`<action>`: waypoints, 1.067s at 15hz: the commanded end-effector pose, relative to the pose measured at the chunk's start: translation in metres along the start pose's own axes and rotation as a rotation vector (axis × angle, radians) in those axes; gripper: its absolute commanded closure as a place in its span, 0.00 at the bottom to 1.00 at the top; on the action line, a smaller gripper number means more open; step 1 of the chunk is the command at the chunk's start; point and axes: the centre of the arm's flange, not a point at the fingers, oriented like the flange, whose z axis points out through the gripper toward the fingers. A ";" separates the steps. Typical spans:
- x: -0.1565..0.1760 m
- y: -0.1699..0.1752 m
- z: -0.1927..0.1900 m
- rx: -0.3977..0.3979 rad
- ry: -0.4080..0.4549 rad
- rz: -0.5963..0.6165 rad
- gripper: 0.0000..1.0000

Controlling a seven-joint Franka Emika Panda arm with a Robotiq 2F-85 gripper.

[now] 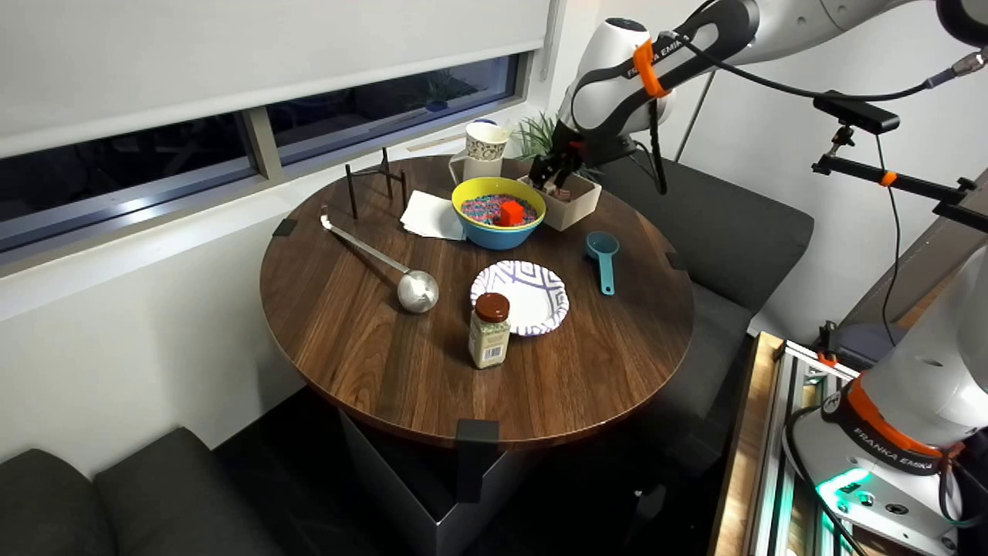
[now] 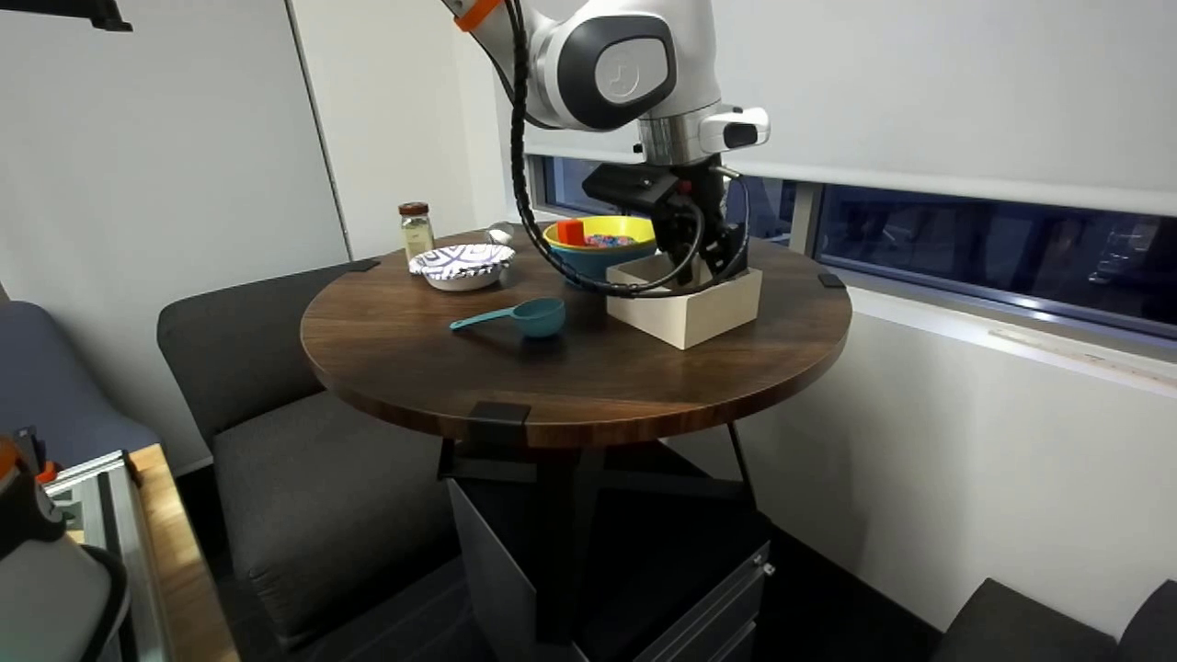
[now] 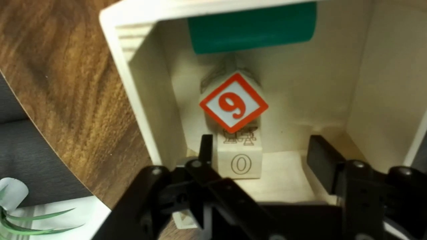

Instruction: Remove one square block from the box and put it on the table.

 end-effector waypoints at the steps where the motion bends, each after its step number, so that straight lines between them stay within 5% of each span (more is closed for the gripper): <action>1: 0.003 -0.002 0.006 -0.014 0.000 -0.001 0.43; 6: 0.004 -0.005 0.005 -0.016 0.005 -0.016 0.89; 16: -0.010 -0.003 -0.044 -0.001 -0.001 0.007 0.91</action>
